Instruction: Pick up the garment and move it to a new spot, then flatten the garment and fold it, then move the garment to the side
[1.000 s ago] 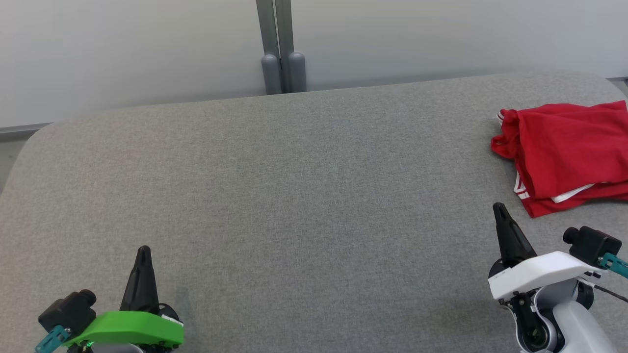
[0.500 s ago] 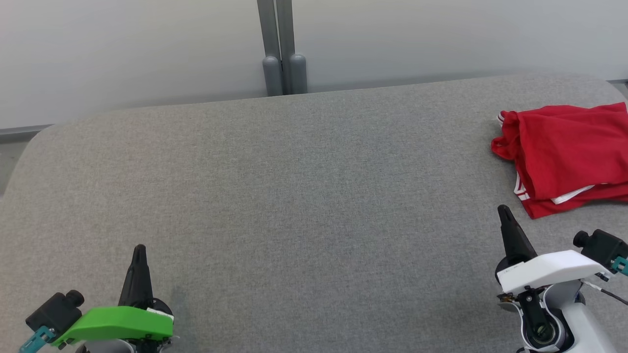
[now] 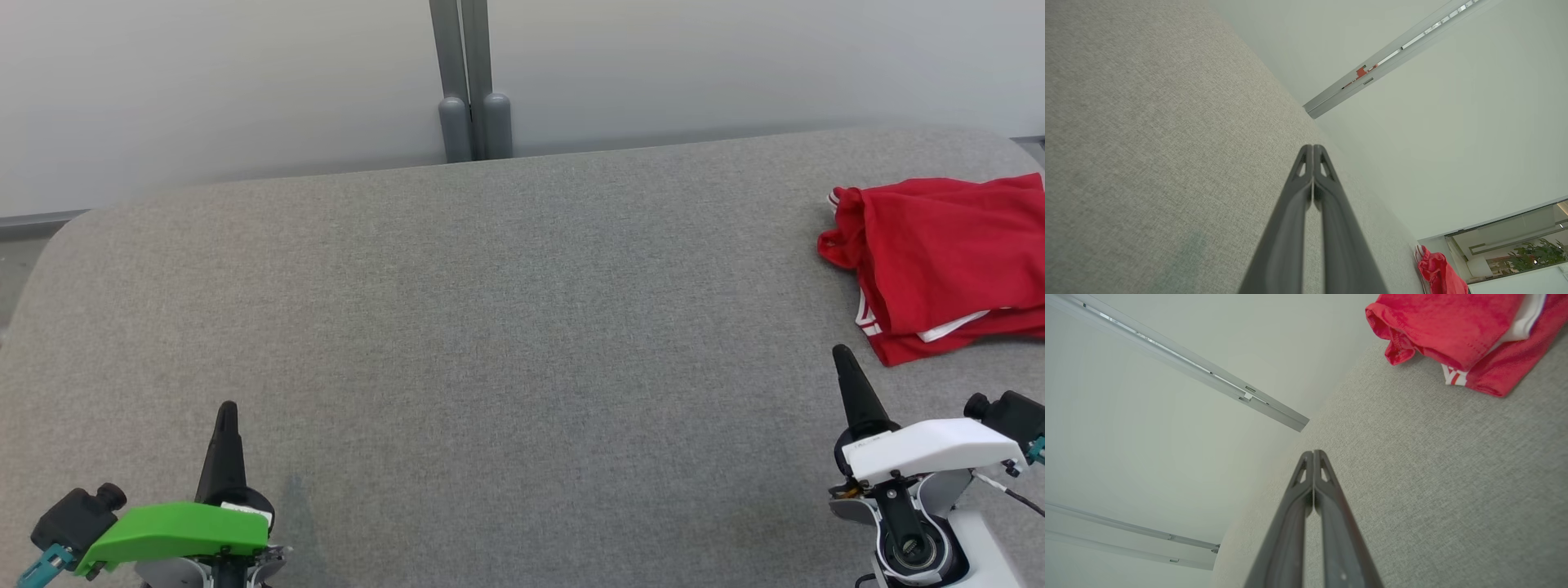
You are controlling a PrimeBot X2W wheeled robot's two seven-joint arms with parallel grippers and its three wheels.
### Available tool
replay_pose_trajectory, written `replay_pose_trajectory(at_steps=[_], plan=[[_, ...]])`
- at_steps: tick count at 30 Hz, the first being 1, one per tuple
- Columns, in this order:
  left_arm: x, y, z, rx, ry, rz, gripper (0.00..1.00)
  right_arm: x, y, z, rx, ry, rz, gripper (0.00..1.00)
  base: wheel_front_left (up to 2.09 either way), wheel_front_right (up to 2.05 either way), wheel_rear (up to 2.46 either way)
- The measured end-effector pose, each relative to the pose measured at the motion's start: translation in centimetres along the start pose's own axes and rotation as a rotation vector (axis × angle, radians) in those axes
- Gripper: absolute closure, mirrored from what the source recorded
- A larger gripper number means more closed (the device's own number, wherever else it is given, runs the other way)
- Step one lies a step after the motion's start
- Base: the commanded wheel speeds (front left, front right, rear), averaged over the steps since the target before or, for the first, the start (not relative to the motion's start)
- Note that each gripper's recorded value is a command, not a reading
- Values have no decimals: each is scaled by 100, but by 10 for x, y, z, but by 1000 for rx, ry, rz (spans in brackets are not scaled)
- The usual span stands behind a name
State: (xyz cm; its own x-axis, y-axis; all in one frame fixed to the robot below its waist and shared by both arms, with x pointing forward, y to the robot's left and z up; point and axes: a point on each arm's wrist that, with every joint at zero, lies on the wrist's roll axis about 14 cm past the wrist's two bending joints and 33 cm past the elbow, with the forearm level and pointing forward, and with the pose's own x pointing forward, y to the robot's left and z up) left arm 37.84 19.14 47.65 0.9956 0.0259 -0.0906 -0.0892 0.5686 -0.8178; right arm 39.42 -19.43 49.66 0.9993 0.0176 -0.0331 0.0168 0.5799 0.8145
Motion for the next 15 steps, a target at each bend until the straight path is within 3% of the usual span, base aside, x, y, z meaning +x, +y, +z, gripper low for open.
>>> replay_pose_trajectory(at_steps=[15], plan=[[2,-2,4,-155,2,-6,100,0,0,2,162,-5,-7,100,0,0,0]])
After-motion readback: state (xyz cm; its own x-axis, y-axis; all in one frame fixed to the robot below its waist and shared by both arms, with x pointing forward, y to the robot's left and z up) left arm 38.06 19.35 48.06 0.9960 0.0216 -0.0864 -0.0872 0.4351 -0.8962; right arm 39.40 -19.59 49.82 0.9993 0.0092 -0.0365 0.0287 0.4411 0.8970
